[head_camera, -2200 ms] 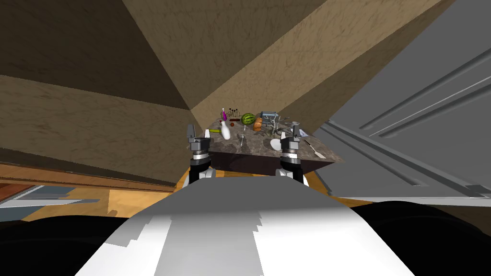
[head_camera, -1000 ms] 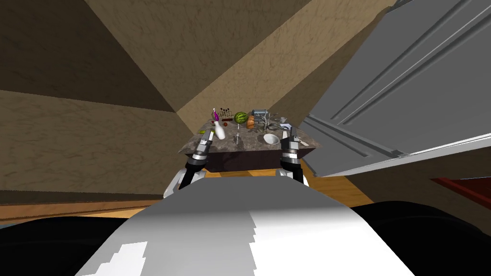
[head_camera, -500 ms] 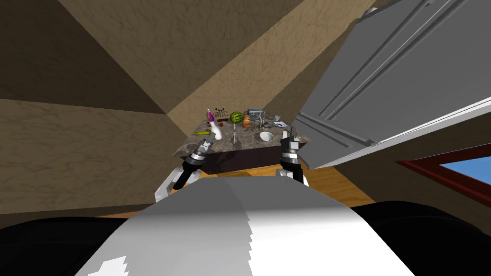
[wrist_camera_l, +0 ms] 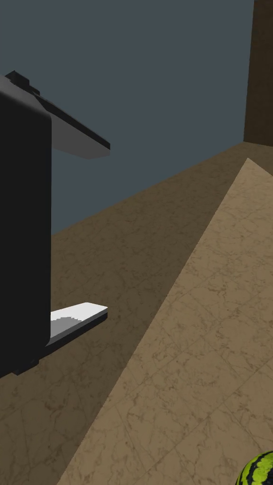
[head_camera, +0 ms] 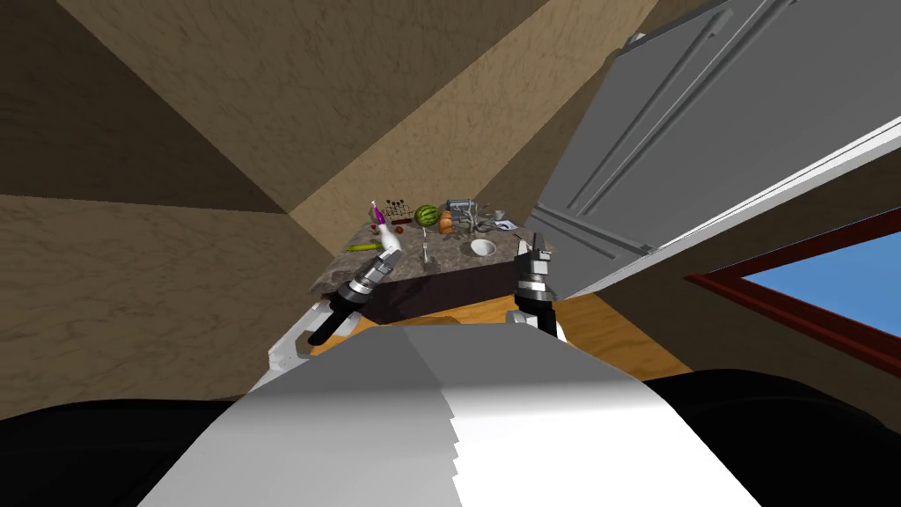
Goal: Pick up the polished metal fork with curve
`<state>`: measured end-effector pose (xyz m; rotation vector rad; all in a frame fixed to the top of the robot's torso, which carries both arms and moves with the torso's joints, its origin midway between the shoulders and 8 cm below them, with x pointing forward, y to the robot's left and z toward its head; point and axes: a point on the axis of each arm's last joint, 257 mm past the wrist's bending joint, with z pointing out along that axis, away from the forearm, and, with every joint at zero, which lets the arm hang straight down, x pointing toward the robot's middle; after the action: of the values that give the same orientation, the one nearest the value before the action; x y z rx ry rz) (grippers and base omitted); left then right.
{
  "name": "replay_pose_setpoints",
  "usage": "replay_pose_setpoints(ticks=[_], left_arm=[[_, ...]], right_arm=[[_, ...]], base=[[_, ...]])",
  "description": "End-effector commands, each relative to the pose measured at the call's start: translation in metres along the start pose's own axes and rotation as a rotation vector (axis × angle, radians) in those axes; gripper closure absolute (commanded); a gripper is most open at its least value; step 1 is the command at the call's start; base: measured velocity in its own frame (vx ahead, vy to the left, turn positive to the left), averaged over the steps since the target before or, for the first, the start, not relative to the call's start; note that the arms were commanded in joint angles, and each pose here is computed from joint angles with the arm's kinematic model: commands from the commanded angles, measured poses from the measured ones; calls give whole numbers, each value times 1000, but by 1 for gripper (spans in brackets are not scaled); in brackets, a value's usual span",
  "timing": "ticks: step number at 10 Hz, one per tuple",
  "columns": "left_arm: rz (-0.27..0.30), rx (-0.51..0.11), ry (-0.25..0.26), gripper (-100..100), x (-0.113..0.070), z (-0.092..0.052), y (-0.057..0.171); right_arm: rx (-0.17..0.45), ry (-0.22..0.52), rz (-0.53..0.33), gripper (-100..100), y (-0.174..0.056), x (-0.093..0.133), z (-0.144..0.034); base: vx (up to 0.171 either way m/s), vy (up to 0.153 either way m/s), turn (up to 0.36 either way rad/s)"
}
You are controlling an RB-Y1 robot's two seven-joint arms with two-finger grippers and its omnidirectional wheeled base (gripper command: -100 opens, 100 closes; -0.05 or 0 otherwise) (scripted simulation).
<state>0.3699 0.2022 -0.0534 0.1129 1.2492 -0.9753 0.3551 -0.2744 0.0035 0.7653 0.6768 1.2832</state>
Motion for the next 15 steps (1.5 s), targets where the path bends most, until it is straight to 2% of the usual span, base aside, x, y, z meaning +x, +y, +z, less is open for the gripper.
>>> replay_pose_setpoints(ticks=[1, 2, 3, 5, 6, 7, 8, 9, 10, 12, 13, 14, 15], left_arm=[[79, 1, 67, -100, 10, -3, 7], [93, 8, 90, -100, 11, -4, 7], [162, 7, 140, -100, 19, -8, 15], [181, 16, 172, -100, 21, -10, 15], [255, 19, 232, -100, 29, -15, 24], [270, 26, 255, -100, 30, -16, 24], [340, 28, 308, -100, 38, -23, 34], [356, 37, 335, -100, 39, -25, 35], [426, 40, 390, -100, 47, -32, 44], [448, 53, 425, -100, 47, -35, 46], [522, 61, 489, -100, 55, -45, 57], [536, 70, 510, -100, 54, -46, 58], [603, 77, 568, -100, 62, -57, 70]], right_arm=[[0, 0, 0, 0, 0, 0, 0], [0, 0, 0, 0, 0, 0, 0], [0, 0, 0, 0, 0, 0, 0], [0, 0, 0, 0, 0, 0, 0], [0, 0, 0, 0, 0, 0, 0], [0, 0, 0, 0, 0, 0, 0], [0, 0, 0, 0, 0, 0, 0], [0, 0, 0, 0, 0, 0, 0], [0, 0, 0, 0, 0, 0, 0], [0, 0, 0, 0, 0, 0, 0], [0, 0, 0, 0, 0, 0, 0], [0, 0, 0, 0, 0, 0, 0], [0, 0, 0, 0, 0, 0, 0]], base=[[-33, 10, -195], [-39, 19, -190], [-42, 26, -349], [-29, 18, -65], [-31, 7, -301], [-31, 18, -179], [-32, 23, -316], [-33, 25, -170], [-40, 18, -333], [-20, 15, -59], [-16, 5, -222], [-19, 13, -269], [-18, 21, -364]])
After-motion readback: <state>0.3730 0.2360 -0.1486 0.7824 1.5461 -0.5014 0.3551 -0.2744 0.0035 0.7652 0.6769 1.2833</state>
